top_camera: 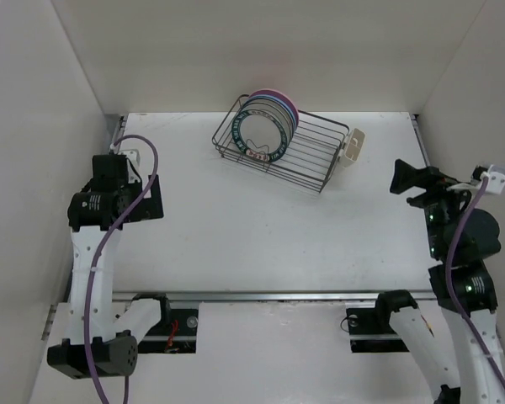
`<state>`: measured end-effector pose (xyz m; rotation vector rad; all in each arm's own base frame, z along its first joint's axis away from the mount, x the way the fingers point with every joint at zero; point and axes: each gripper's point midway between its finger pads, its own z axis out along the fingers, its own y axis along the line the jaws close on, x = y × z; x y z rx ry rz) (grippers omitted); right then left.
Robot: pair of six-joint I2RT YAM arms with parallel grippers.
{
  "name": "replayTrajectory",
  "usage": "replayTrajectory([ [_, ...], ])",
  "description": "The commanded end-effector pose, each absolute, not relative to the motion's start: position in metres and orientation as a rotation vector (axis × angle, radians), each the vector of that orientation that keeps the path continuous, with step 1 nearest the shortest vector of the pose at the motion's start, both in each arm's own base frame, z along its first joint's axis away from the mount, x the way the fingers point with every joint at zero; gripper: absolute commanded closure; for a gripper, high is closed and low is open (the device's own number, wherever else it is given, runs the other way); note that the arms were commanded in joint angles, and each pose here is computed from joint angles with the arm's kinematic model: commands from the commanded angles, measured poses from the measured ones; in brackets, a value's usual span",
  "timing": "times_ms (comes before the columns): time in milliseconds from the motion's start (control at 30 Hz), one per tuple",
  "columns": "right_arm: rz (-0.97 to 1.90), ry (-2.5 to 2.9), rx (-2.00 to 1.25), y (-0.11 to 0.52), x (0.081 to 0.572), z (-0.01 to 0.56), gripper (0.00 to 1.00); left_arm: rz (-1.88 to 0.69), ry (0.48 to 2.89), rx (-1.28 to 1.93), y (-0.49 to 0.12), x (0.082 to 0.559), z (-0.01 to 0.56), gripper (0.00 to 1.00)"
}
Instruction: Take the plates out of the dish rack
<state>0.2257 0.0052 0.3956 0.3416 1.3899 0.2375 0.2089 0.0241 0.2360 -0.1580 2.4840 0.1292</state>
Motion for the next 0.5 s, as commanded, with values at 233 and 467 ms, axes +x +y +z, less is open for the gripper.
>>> replayTrajectory([
  [233,0.350,1.435,0.012,0.074,0.370,0.463,0.00,0.177,2.445,-0.030,0.031,0.263,0.268,0.01],
  [467,0.621,1.652,-0.463,0.197,0.475,0.417,0.23,0.198,2.514,-0.073,0.035,0.309,0.251,0.01],
])
